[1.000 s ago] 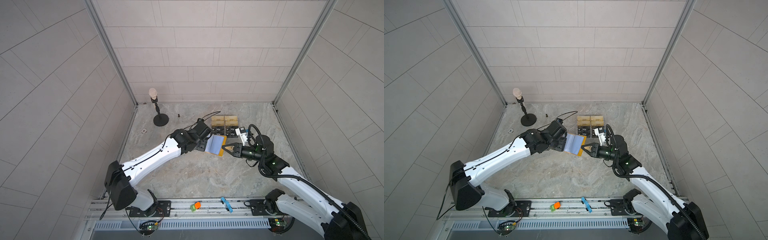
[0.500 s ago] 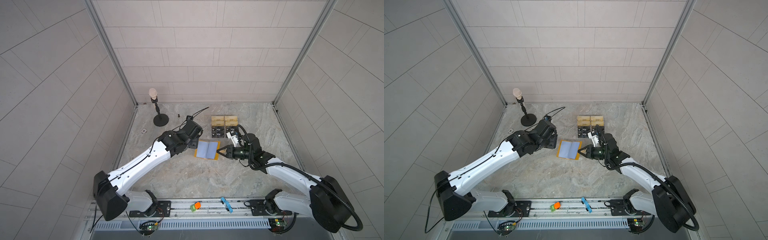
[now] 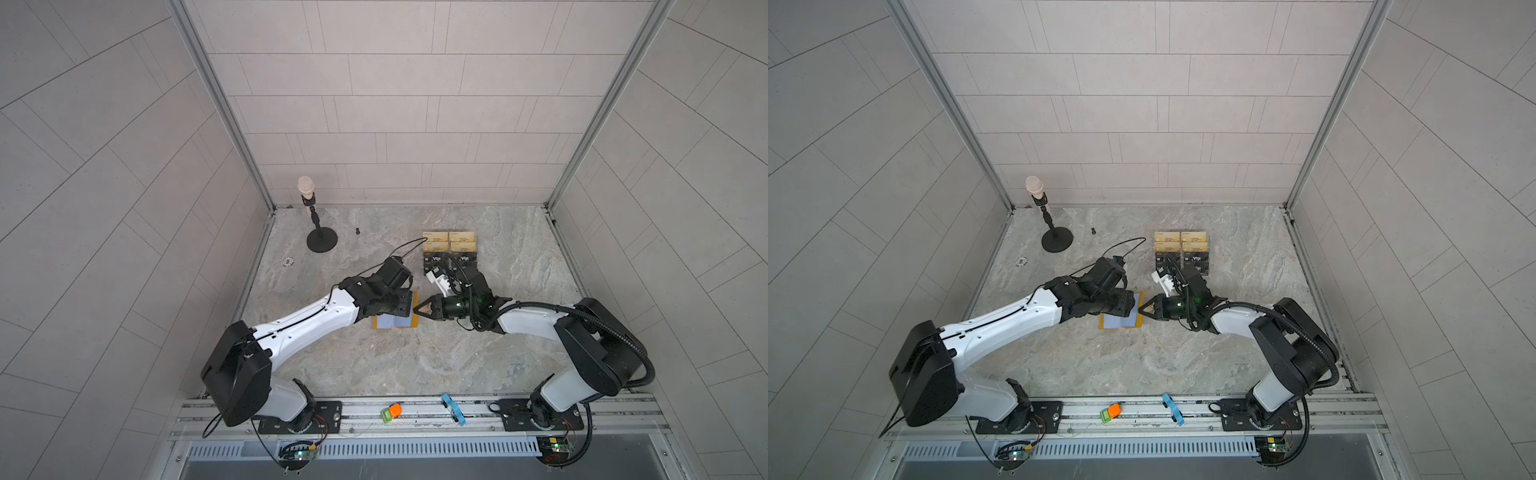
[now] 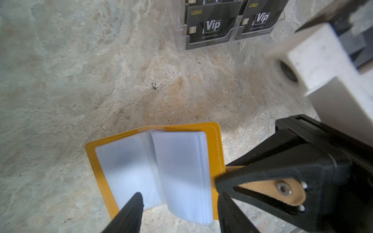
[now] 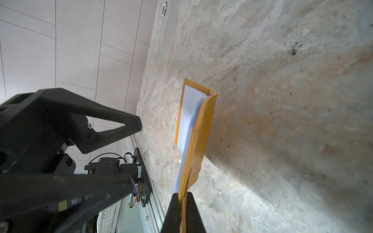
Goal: Insert credit cards into a card holder
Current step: Open the card holder, then flip over the card slot on the card holder.
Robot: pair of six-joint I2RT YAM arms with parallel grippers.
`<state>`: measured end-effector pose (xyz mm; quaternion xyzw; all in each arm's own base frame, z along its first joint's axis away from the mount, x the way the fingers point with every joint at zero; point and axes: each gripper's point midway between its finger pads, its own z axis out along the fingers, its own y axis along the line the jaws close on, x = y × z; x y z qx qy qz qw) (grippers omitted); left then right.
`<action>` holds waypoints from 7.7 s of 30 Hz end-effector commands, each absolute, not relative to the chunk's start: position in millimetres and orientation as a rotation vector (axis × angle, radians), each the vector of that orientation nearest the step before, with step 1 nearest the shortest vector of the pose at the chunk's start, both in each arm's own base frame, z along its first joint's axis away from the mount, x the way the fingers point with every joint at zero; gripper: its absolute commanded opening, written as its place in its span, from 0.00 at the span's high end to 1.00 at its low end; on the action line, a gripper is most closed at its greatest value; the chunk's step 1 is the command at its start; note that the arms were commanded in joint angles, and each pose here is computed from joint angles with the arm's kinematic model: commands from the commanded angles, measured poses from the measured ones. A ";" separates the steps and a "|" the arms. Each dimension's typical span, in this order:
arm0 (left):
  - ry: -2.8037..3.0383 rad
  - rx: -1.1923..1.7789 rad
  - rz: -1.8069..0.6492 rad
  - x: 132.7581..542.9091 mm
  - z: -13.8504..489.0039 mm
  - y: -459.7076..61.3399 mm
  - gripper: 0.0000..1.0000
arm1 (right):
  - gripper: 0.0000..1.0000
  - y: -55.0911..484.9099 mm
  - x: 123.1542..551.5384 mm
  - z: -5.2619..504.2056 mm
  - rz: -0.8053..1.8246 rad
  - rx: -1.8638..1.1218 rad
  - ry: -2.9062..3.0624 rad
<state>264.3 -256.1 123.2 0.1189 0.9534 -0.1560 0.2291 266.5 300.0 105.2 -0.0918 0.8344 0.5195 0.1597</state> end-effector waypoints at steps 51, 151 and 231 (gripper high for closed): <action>2.802 0.381 -0.100 269.0 50.5 -240.2 0.32 | 1.00 293.9 264.8 52.9 1.456 -0.194 2.477; 2.797 0.479 -0.187 254.5 40.0 -255.2 0.28 | 1.00 293.6 264.4 43.7 1.449 -0.181 2.506; 2.794 0.371 0.332 255.4 38.5 -152.9 0.26 | 1.00 293.5 268.6 49.5 1.395 -0.228 2.527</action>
